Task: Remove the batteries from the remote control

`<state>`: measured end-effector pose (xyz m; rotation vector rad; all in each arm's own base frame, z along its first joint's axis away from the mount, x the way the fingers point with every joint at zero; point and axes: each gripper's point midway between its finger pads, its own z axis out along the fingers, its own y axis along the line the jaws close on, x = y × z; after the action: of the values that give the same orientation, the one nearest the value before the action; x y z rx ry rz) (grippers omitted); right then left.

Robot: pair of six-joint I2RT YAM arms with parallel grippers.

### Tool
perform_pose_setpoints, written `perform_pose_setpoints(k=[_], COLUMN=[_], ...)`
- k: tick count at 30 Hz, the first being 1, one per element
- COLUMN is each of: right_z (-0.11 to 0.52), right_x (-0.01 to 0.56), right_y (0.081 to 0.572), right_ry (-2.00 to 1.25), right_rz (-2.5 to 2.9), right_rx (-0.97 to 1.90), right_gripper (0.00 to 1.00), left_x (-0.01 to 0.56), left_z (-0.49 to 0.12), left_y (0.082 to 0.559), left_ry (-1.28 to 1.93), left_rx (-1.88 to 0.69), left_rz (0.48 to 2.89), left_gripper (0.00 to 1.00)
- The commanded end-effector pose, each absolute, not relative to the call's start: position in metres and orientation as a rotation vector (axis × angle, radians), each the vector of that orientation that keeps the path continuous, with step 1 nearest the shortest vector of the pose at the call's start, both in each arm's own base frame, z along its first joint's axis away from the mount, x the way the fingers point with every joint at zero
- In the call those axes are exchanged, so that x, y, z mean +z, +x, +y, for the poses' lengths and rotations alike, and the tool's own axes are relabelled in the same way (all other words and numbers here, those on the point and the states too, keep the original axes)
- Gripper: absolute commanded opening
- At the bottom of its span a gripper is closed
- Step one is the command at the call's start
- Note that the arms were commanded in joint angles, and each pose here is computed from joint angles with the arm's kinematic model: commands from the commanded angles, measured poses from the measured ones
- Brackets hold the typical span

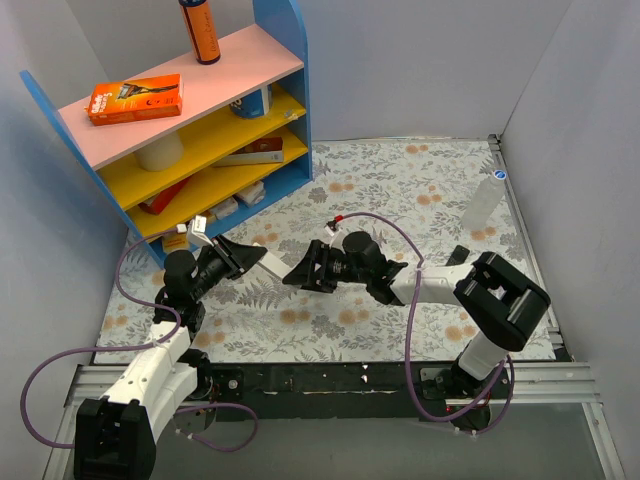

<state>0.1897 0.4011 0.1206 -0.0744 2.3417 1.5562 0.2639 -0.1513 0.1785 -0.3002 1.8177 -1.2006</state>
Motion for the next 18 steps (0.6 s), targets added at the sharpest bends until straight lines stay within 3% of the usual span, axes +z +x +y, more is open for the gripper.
perform_pose_setpoints(k=[1,8,14,18], right_z=[0.4152,0.4145,0.4102,0.4077], right_x=[0.1542,0.158,0.1537,0.1521], right_y=[0.2028,0.2079,0.2078,0.2094], right_ry=[-0.075,-0.05,-0.041,-0.037], right_rz=[2.188,2.145,2.149,2.139], right_rx=[1.695,1.756,1.744,1.729], right_gripper=[0.76,0.76,0.66,0.66], left_x=[0.1854,0.1838,0.1841,0.1823], left_z=[-0.153,-0.1531,-0.152,-0.1523], left_y=[0.26,0.2605,0.2621,0.2622], left_ry=[-0.279,-0.277,-0.284,-0.292], left_rx=[-1.221,-1.214,-1.205,-1.209], left_rz=[1.793,1.807,1.807,1.815], left_gripper=[0.0,0.0,0.0,0.0])
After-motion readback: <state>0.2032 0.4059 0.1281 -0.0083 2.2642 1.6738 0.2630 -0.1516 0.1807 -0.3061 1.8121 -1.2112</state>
